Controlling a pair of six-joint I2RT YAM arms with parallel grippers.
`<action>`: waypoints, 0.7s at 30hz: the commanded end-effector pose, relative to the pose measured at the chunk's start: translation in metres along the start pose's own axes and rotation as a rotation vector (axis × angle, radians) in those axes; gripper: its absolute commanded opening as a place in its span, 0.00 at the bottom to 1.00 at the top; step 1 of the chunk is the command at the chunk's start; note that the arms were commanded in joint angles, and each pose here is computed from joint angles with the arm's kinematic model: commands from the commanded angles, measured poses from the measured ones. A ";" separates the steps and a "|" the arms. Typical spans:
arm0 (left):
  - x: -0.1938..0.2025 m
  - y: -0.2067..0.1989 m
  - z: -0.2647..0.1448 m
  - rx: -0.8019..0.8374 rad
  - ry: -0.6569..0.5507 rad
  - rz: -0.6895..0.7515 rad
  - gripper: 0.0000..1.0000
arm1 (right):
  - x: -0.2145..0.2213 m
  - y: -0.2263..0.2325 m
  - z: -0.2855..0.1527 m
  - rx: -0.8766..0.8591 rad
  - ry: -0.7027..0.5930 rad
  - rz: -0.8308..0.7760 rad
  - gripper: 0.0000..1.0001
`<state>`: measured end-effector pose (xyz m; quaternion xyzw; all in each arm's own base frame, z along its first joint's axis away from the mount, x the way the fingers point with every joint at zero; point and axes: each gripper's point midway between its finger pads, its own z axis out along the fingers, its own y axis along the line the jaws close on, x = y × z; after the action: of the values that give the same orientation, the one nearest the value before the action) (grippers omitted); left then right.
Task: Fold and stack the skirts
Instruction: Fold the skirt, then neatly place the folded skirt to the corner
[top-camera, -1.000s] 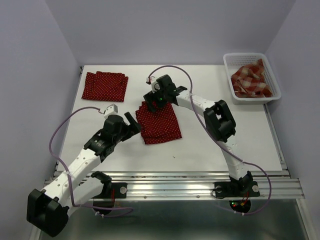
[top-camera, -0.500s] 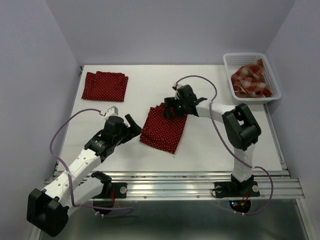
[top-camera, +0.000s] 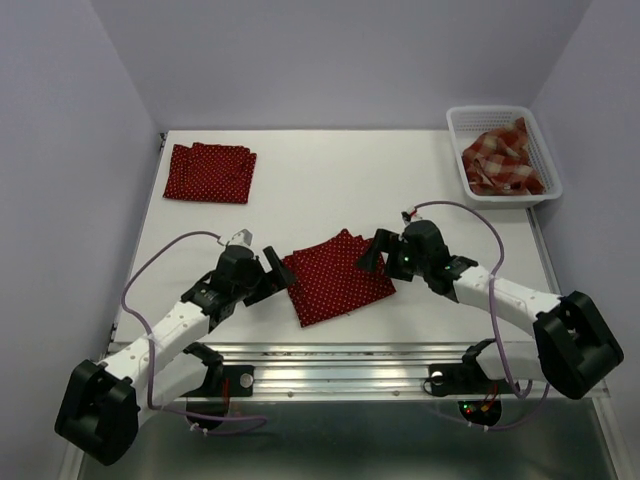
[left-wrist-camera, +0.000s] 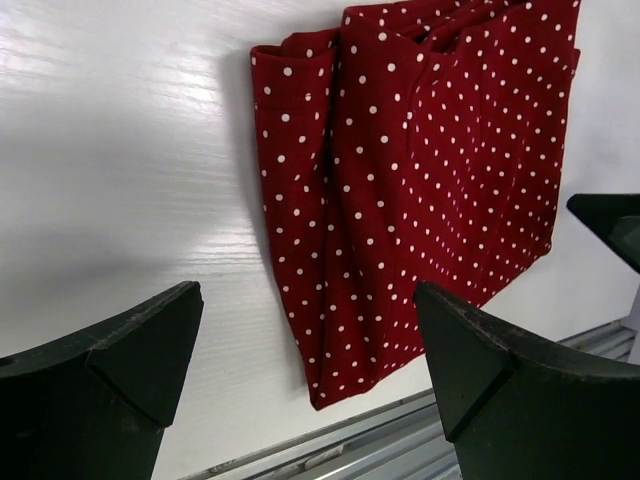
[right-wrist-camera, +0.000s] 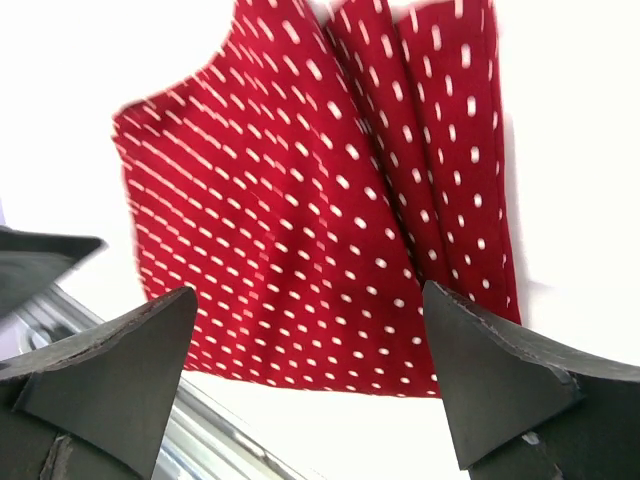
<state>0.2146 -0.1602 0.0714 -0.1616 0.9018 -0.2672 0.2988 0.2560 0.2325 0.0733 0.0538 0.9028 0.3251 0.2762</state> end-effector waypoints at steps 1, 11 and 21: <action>0.007 -0.019 0.007 0.130 0.008 -0.002 0.99 | -0.041 0.013 -0.018 0.021 -0.179 -0.016 1.00; 0.026 -0.019 0.039 0.110 0.104 0.069 0.99 | -0.046 -0.004 -0.025 0.123 -0.205 -0.052 1.00; 0.049 -0.004 0.073 0.020 0.215 0.103 0.54 | -0.054 -0.010 -0.033 0.156 -0.250 -0.084 1.00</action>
<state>0.2378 -0.2198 0.0317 -0.0998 0.9076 -0.3192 0.2537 0.2758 0.1944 0.0950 0.0827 0.8978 0.2398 0.3601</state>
